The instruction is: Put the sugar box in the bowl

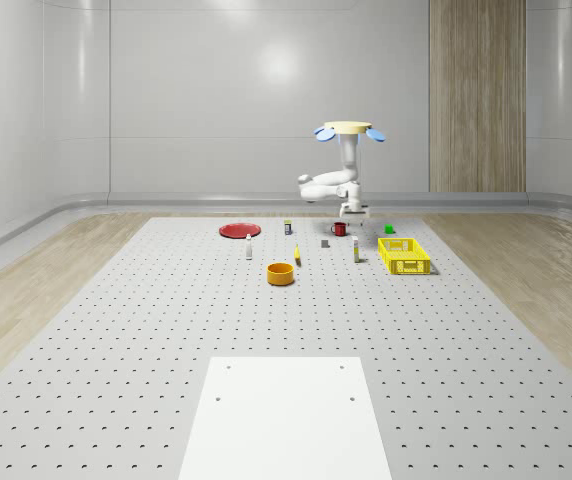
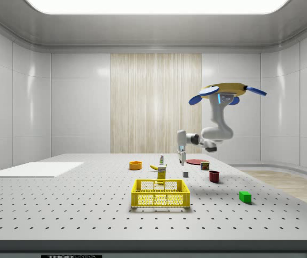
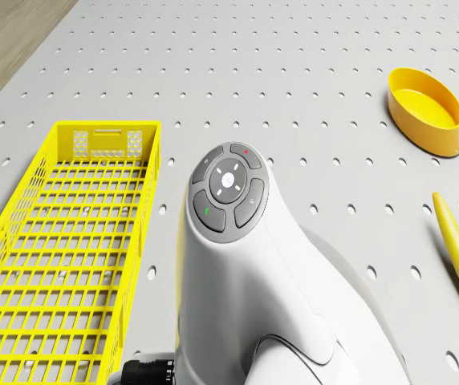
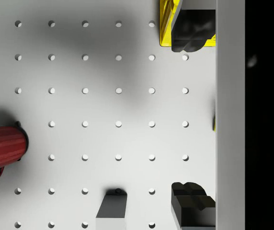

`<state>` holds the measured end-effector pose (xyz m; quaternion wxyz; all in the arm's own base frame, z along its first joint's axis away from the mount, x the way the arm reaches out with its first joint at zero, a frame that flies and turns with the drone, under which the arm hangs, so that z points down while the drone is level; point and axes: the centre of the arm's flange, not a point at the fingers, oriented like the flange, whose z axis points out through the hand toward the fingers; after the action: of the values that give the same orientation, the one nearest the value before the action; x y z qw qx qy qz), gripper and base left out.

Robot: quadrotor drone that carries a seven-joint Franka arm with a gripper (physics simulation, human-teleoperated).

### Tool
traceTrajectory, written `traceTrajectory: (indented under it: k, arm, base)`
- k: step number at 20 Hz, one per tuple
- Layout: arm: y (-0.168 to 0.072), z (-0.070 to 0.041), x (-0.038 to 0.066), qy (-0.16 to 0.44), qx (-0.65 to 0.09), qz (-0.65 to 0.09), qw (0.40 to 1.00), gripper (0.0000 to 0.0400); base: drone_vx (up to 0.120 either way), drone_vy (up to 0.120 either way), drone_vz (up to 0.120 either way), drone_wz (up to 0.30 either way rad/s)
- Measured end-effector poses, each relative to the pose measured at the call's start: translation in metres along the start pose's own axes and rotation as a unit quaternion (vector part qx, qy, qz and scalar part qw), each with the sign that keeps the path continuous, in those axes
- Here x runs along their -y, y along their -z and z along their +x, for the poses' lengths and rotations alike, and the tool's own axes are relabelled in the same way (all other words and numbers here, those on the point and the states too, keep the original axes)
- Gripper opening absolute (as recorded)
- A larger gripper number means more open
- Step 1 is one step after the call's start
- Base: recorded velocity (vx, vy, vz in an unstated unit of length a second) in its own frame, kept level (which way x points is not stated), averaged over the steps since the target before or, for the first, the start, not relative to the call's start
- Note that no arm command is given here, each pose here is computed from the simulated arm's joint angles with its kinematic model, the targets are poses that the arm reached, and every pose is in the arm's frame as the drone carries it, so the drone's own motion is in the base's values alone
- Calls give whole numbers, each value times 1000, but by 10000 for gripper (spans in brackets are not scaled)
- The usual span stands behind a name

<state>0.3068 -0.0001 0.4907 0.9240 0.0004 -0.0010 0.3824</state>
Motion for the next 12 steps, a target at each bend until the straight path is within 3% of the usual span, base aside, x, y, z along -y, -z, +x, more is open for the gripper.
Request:
traceTrajectory:
  k: [3, 4, 6, 12]
  arm:
    - [0, 0, 0, 0, 0, 0, 1000, 400]
    - [0, 0, 0, 0, 0, 0, 1000, 400]
    - [0, 0, 0, 0, 0, 0, 1000, 400]
    - [0, 0, 0, 0, 0, 0, 1000, 400]
  base:
    - [120, 0, -120, 0]
    - [120, -120, -40, 0]
    - [120, -80, 0, 0]
    - [120, 0, 0, 0]
